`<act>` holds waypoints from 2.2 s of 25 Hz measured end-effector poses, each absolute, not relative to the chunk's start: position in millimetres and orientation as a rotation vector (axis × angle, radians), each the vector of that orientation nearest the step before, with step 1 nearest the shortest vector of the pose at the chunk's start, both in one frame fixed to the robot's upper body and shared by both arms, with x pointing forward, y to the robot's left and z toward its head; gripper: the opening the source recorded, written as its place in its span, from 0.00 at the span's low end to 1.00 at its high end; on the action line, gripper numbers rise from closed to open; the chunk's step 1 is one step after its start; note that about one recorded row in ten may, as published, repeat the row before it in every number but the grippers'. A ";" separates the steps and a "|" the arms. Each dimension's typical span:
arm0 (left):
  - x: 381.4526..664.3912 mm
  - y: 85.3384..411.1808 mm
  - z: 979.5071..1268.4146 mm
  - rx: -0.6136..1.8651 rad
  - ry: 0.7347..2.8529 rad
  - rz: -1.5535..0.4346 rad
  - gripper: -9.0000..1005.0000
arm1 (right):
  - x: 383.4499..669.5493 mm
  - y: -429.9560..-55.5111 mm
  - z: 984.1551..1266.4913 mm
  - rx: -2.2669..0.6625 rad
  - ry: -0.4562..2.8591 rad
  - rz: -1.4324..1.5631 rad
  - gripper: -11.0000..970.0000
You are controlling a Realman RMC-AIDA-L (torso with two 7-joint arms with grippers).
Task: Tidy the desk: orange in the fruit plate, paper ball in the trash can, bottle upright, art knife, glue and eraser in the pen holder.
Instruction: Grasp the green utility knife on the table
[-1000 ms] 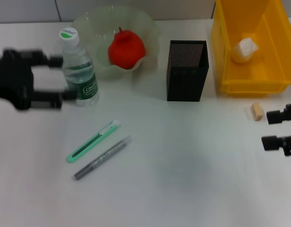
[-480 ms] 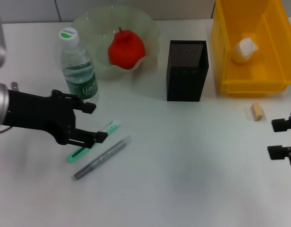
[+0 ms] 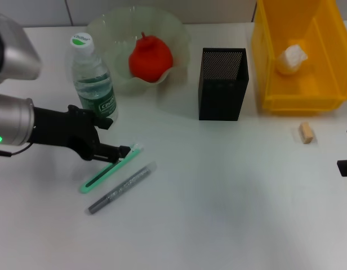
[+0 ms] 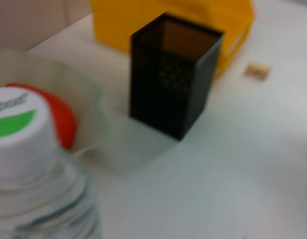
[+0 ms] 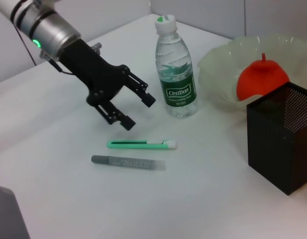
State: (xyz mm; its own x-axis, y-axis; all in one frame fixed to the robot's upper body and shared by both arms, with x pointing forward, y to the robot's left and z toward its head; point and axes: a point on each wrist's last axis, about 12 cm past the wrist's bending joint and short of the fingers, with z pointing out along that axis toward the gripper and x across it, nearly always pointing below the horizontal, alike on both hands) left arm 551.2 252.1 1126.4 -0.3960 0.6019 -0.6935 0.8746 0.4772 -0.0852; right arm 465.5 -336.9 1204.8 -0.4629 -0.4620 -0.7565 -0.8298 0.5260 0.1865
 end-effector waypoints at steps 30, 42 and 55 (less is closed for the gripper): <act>567.1 164.6 1137.1 1.353 2.444 -0.200 0.80 | 468.2 -336.9 1212.2 -1.098 2.203 0.632 0.78; 576.8 164.8 1123.7 1.362 2.476 -0.162 0.71 | 470.2 -334.6 1210.5 -1.105 2.194 0.651 0.78; 580.2 166.4 1118.3 1.361 2.489 -0.139 0.69 | 471.0 -332.2 1210.1 -1.116 2.196 0.657 0.78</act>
State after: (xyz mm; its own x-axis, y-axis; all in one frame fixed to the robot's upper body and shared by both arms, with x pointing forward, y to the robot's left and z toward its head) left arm 580.2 166.4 1118.3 -0.5059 0.8065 -0.3060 0.8356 0.5463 0.0584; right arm 471.0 -332.2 1210.1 -0.4791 -0.5460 -0.6873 -0.8337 0.5280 0.1618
